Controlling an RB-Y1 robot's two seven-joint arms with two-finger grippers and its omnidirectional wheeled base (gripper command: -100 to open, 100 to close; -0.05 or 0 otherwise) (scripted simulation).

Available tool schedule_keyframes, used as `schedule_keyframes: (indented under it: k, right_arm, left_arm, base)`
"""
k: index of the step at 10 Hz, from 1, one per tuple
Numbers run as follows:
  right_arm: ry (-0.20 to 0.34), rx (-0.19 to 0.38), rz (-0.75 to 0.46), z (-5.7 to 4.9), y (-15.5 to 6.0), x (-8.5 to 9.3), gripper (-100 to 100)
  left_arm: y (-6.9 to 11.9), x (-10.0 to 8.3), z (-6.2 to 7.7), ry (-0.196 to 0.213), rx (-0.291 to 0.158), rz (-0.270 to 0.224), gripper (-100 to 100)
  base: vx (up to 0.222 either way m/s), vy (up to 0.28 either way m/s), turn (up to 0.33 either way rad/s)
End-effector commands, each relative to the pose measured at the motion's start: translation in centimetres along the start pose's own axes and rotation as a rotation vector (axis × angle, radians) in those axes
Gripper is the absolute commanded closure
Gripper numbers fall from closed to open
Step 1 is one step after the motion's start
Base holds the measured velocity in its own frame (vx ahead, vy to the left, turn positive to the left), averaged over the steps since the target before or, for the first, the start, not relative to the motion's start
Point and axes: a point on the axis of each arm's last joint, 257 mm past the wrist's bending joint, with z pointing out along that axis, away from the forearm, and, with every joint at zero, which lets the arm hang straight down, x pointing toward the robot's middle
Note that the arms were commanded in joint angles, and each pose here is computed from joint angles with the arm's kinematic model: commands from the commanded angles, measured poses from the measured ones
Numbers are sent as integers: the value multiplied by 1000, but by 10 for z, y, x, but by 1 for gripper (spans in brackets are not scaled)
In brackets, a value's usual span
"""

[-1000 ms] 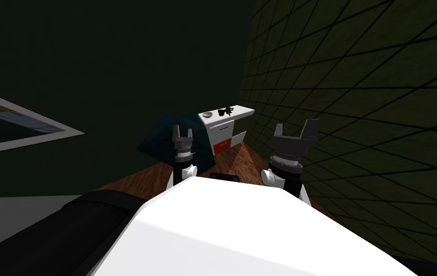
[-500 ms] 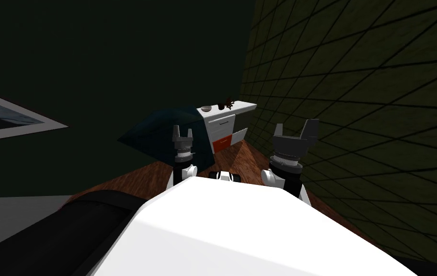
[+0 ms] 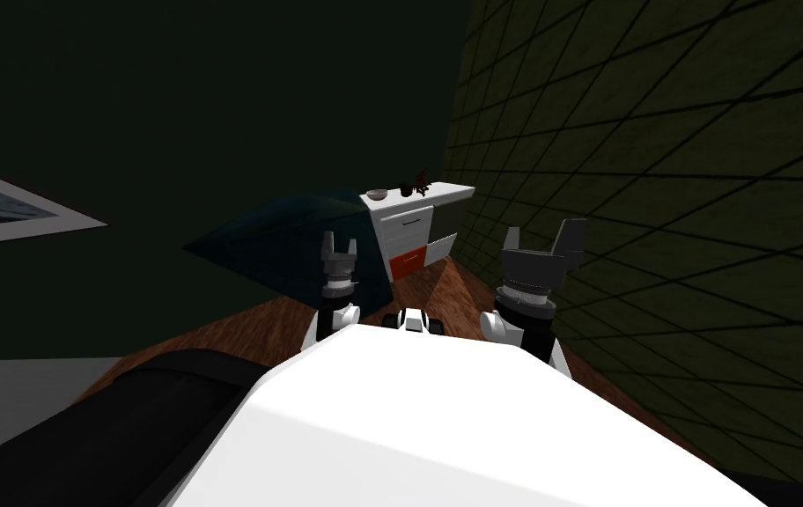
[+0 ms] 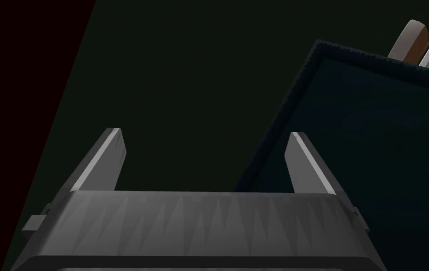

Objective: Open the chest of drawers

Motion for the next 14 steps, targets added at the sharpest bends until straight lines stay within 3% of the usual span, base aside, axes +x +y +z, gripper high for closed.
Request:
schedule_keyframes:
  k: [1, 5, 14]
  right_arm:
    - [0, 0, 0, 0, 0, 0, 0]
    - [0, 0, 0, 0, 0, 0, 0]
    - [0, 0, 0, 0, 0, 0, 0]
  left_arm:
    - [23, -6, -4, 21, -57, 4, -100]
    - [51, -20, -12, 5, -123, -4, -100]
    - [133, -76, -44, -105, -313, -42, -100]
  base:
    - [182, -118, 64]
    - [159, -112, 58]
    - [199, -154, 84]
